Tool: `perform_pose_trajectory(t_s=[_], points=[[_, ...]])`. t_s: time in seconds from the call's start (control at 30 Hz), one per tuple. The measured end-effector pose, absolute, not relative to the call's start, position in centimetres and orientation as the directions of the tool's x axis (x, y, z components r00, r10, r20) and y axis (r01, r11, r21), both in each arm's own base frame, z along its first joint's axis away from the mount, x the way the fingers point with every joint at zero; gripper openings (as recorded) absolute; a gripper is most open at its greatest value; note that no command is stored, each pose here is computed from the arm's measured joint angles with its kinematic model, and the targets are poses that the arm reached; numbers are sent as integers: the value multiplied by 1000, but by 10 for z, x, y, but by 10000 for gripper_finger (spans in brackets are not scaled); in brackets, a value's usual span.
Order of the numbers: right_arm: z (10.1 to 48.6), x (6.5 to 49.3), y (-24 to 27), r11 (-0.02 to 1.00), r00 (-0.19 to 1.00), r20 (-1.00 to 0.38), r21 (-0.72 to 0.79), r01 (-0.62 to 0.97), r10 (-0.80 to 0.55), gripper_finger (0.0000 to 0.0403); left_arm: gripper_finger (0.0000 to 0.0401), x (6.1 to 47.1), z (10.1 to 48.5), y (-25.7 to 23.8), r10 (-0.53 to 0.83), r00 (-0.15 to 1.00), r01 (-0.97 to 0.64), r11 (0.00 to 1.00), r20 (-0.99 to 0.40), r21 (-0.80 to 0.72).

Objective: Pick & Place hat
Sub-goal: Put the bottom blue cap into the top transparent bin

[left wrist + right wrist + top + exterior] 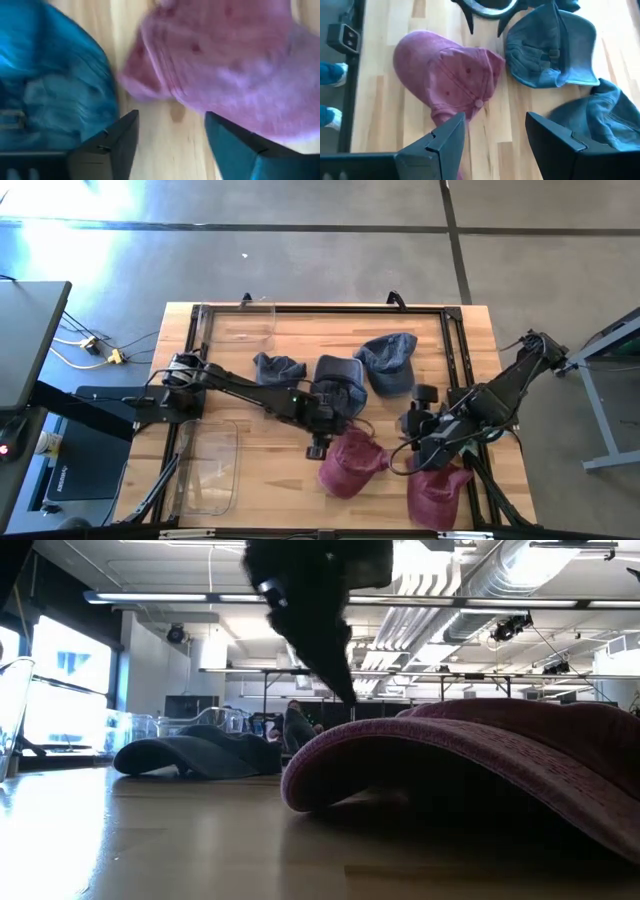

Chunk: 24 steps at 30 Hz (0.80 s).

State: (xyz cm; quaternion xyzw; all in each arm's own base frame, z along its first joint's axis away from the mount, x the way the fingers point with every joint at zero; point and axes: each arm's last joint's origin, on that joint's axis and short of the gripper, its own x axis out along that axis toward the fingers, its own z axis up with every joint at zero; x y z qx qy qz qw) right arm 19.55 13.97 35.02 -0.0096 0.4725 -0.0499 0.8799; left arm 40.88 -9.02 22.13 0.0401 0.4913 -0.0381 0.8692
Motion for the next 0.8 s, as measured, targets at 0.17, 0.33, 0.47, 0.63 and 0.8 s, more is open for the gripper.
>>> perform_pose_trajectory(t_s=[0.17,0.33,0.47,0.63,0.8], points=[[350,192,141,990,557,-819,-104,96,-140,204,279,409,221,-87,73,523,66,990,-849,125],[350,190,143,988,567,-810,-117,97,-151,204,278,414,196,-85,215,474,93,952,-854,291],[349,189,142,987,554,-818,-101,127,-155,204,265,419,185,-84,239,462,138,932,-854,336],[349,189,142,984,548,-822,-78,160,-155,204,245,425,167,-83,346,455,107,893,-820,436],[349,189,142,979,550,-820,-56,198,-158,204,209,427,168,-83,350,477,89,893,-806,441]])
